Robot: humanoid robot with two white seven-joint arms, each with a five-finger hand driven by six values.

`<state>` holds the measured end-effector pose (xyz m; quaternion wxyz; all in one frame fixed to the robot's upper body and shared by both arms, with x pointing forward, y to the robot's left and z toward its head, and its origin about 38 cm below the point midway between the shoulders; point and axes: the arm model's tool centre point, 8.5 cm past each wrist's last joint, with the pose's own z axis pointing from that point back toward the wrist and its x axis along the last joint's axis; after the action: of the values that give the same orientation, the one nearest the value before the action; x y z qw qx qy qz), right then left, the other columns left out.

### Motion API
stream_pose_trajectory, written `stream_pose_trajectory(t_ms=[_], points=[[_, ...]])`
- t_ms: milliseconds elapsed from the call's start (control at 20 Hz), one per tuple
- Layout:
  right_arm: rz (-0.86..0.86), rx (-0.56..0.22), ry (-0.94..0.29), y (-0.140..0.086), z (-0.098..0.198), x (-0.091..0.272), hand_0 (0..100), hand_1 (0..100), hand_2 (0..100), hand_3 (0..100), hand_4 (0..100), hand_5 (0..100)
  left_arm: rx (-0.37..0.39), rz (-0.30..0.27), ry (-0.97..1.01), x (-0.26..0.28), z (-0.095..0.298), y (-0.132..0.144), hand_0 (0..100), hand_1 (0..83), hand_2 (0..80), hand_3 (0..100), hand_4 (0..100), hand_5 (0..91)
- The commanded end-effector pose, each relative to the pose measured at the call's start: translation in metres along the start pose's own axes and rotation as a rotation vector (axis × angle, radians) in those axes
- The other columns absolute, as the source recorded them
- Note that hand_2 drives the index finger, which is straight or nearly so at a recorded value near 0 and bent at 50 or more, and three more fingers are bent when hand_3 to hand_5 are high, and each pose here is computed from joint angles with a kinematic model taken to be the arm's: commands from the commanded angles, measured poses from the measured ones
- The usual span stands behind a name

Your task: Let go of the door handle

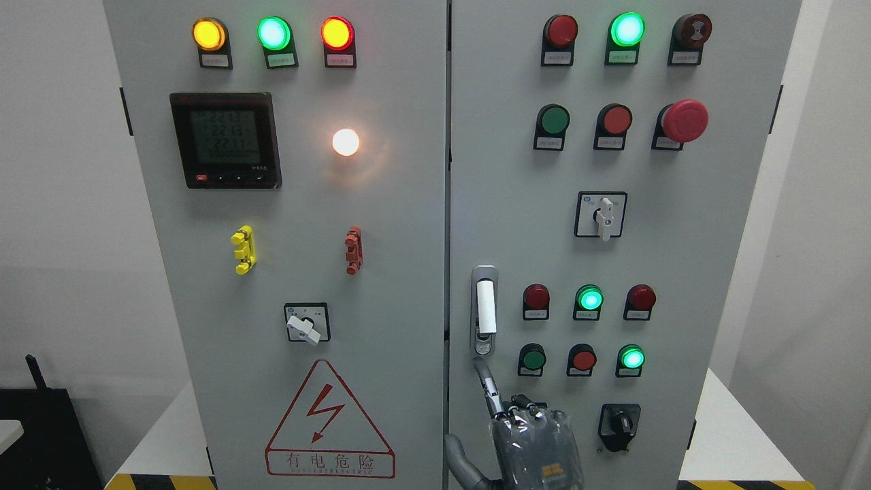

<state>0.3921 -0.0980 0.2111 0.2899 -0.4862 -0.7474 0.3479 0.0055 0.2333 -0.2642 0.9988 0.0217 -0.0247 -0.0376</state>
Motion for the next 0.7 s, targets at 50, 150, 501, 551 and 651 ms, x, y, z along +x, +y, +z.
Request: stream_pose_trajectory(t_ms=[50,150,501,551,651], points=[[-0.106,-0.024,0.028,-0.0075,0.0153,-0.0008,46,19,38,98,85,98,0.0,0.001,0.008,-0.0022,0.0003,-0.0002,12,38.9,0.0,0,0,0.0],[-0.135,-0.019,0.038,-0.0062,0.0182,-0.0027,48,15,44,98,85,98,0.0,0.001,0.007,-0.0013,0.0002,-0.0001,12,38.9,0.0,0,0,0.0],[-0.305,-0.035,0.004,-0.0069,0.0227,-0.0008,48,0,61,100,85,98,0.002,0.001,0.008,-0.0023,0.0003,0.0008,12,38.9,0.0,0,0,0.0],[-0.333,-0.04,0.012,-0.0074,0.0223,-0.0022,46,0,64,100,85,98,0.002,0.001,0.007,-0.0013,0.0002,0.0009,12,38.9,0.0,0,0,0.0],[-0.382,-0.045,0.028,-0.0077,0.0225,-0.0038,42,0,68,100,86,98,0.002,0.001,0.007,-0.0013,0.0002,0.0009,12,38.9,0.0,0,0,0.0]])
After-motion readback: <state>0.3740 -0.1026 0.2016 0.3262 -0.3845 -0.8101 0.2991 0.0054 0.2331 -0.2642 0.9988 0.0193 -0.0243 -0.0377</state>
